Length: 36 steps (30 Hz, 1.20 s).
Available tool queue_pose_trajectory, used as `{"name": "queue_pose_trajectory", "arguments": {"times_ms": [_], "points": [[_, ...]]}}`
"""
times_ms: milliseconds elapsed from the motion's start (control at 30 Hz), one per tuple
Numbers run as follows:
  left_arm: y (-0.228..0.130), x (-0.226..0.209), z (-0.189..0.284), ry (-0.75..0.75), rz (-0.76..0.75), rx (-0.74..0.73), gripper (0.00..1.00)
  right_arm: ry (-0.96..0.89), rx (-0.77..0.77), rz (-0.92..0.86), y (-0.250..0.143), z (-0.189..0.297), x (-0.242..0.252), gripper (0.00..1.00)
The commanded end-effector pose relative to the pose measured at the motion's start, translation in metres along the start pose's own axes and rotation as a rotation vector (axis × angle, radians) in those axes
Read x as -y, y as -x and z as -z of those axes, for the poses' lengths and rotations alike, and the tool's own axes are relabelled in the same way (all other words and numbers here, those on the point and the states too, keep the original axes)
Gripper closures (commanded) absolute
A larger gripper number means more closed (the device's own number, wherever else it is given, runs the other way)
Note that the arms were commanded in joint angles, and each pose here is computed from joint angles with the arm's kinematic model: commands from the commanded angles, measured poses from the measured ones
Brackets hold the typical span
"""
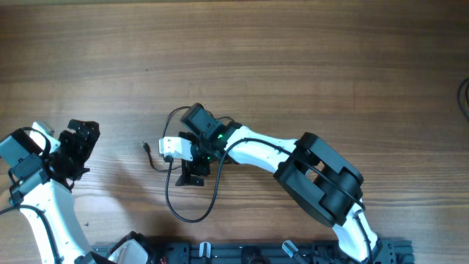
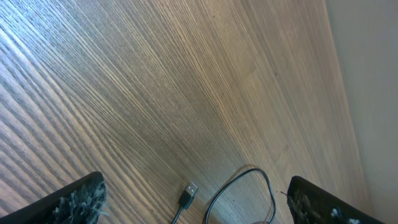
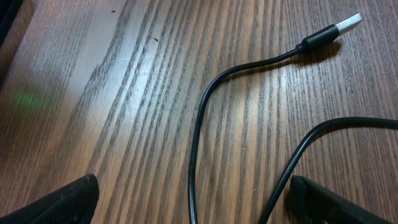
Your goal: Untangle cables
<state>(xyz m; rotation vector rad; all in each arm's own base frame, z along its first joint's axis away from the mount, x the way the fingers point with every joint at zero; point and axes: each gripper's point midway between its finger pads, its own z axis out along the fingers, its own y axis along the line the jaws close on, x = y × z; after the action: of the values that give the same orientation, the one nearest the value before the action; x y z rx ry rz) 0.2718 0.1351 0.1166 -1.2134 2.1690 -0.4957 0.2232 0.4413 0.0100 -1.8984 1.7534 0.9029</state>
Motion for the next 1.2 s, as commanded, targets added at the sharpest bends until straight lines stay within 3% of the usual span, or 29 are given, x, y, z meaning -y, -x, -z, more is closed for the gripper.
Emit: {"name": "queue_pose_trajectory", "arguments": {"times_ms": [0,67,100,133,167,200,467,600,700,833,967,1167], "points": [[0.001,0.009,0.005,-0.025,-0.036,0.003,0.05,0.031,-0.005,-0.027,-0.008,-0.008,-0.004,0.00],[0.001,0.008,0.005,-0.024,-0.035,0.001,0.05,0.004,-0.024,-0.062,-0.012,-0.009,0.001,0.00],[0.000,0.008,0.005,-0.024,-0.034,0.000,0.04,-0.016,-0.042,-0.083,-0.017,-0.009,0.004,0.06],[0.000,0.008,0.005,-0.024,-0.034,0.000,0.05,-0.021,-0.051,-0.086,-0.019,-0.010,0.005,0.25],[0.000,0.008,0.005,-0.024,-0.034,0.000,0.04,-0.034,-0.062,-0.088,-0.021,-0.010,0.007,0.74],[0.001,0.008,0.005,-0.024,-0.034,0.001,0.04,-0.069,-0.084,-0.102,-0.025,-0.009,0.013,0.96],[0.000,0.008,0.005,-0.023,-0.033,-0.002,0.04,-0.088,-0.097,-0.142,-0.029,-0.007,0.017,0.96],[-0.001,0.008,0.005,-0.021,-0.030,-0.006,0.02,-0.216,-0.017,-0.213,-0.006,0.043,0.053,0.96],[-0.002,0.007,0.005,-0.020,-0.029,-0.008,0.00,-0.510,0.171,-0.320,0.031,0.183,0.111,0.96],[-0.003,0.007,0.005,-0.019,-0.027,-0.011,0.01,-0.843,0.300,-0.410,0.010,0.354,0.142,0.96],[-0.013,0.017,0.001,-0.037,-0.057,-0.047,0.01,-1.205,0.322,-0.570,-0.084,0.521,0.133,0.96],[-0.071,0.072,-0.016,-0.128,-0.265,-0.200,0.03,-1.649,0.246,-0.830,-0.240,0.682,0.060,0.96]]}}
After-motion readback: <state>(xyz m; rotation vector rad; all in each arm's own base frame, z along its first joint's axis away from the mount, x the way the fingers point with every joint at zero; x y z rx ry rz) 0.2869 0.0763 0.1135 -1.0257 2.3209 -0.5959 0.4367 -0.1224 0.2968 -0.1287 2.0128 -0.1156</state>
